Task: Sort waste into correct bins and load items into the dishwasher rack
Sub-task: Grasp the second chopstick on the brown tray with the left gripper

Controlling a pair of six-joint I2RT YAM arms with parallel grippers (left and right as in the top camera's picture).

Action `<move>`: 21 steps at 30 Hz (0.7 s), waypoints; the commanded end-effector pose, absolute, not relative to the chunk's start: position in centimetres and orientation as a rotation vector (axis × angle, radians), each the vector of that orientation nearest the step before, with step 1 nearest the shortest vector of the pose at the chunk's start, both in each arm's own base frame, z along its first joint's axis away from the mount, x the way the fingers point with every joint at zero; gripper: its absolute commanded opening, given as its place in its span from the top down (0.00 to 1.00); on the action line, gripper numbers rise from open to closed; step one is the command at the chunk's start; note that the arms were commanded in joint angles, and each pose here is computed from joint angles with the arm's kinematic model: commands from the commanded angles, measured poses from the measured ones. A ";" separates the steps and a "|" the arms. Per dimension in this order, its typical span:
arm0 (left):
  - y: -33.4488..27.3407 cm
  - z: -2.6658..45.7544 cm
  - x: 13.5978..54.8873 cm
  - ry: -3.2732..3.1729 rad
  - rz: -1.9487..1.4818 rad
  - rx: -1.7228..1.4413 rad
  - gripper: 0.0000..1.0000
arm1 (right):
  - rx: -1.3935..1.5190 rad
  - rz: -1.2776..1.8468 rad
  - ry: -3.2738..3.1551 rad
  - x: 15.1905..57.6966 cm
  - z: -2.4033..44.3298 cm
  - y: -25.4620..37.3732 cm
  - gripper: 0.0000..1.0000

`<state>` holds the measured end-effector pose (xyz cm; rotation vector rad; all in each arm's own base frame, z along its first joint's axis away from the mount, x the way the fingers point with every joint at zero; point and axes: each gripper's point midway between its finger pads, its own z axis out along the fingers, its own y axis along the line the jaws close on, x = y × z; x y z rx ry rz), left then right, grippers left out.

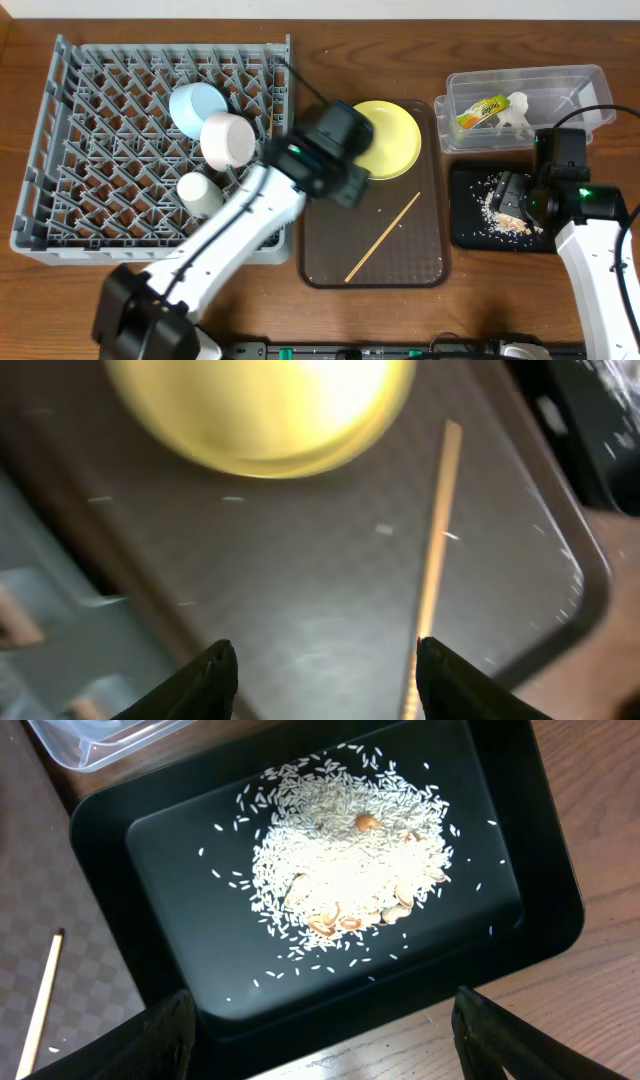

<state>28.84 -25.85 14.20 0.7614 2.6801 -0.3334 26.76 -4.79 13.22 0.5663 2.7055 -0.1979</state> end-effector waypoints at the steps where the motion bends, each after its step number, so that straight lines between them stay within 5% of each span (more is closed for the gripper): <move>1: -28.1 10.8 26.2 2.734 -0.325 0.916 0.40 | 0.567 -0.198 2.682 27.1 14.0 -5.0 0.20; 21: -31.9 -0.5 20.7 2.881 -0.171 1.231 0.42 | 0.566 -0.198 2.682 27.1 14.0 -5.0 0.20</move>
